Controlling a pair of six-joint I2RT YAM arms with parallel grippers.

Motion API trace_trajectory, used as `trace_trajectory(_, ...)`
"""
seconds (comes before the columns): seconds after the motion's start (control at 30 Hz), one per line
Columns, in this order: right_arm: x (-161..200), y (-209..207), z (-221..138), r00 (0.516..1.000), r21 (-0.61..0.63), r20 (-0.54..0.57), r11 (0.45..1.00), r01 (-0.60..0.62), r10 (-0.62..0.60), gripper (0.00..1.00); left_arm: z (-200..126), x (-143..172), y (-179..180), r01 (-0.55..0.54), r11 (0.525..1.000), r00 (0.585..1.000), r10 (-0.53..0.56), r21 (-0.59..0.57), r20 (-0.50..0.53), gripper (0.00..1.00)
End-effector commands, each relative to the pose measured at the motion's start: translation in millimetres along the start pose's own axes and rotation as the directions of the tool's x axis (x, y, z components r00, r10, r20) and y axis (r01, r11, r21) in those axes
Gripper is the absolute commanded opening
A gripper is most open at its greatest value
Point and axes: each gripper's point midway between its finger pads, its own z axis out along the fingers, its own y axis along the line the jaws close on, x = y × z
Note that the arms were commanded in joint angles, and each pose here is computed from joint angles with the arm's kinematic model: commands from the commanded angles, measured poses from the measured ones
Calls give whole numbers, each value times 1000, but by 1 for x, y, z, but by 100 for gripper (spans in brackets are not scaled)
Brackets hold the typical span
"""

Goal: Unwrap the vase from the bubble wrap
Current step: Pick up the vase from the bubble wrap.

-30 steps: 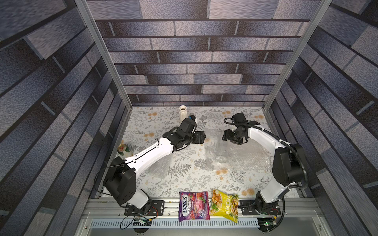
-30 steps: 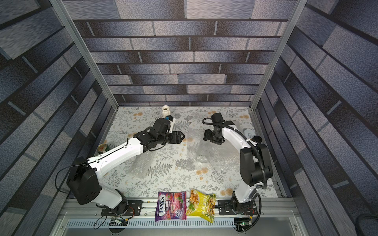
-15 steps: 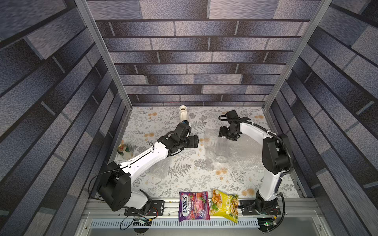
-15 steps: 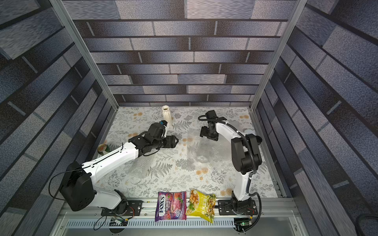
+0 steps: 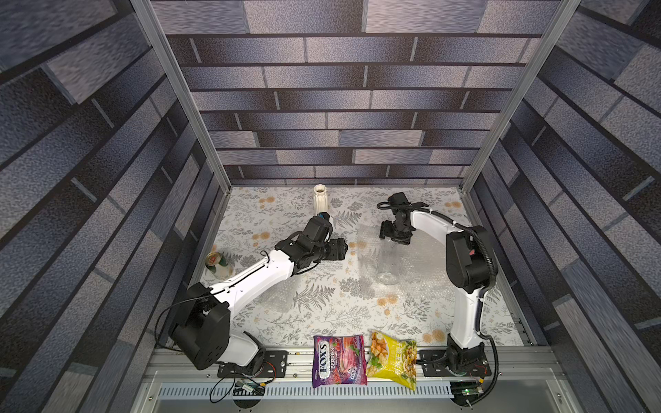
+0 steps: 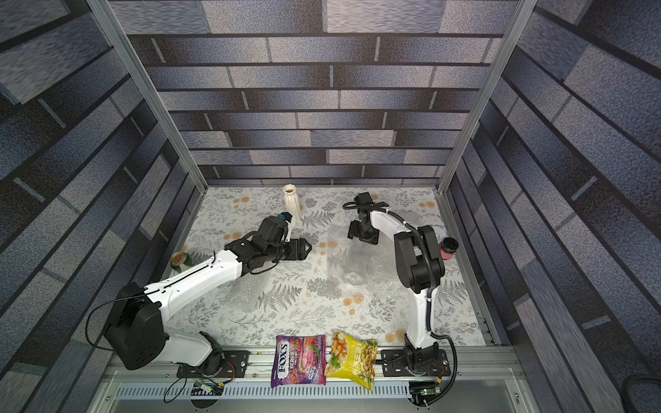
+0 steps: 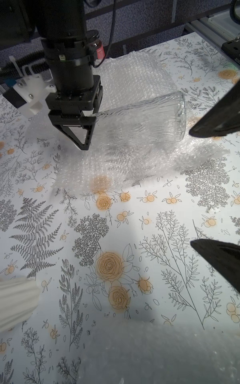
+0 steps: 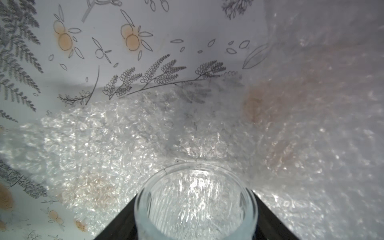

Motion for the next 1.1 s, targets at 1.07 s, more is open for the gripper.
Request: trace_trajectory(1.07,29,3,-118,962,-136,263,984,112,-73,42,23,0,-11,20,999,999,-18,42,-45,77)
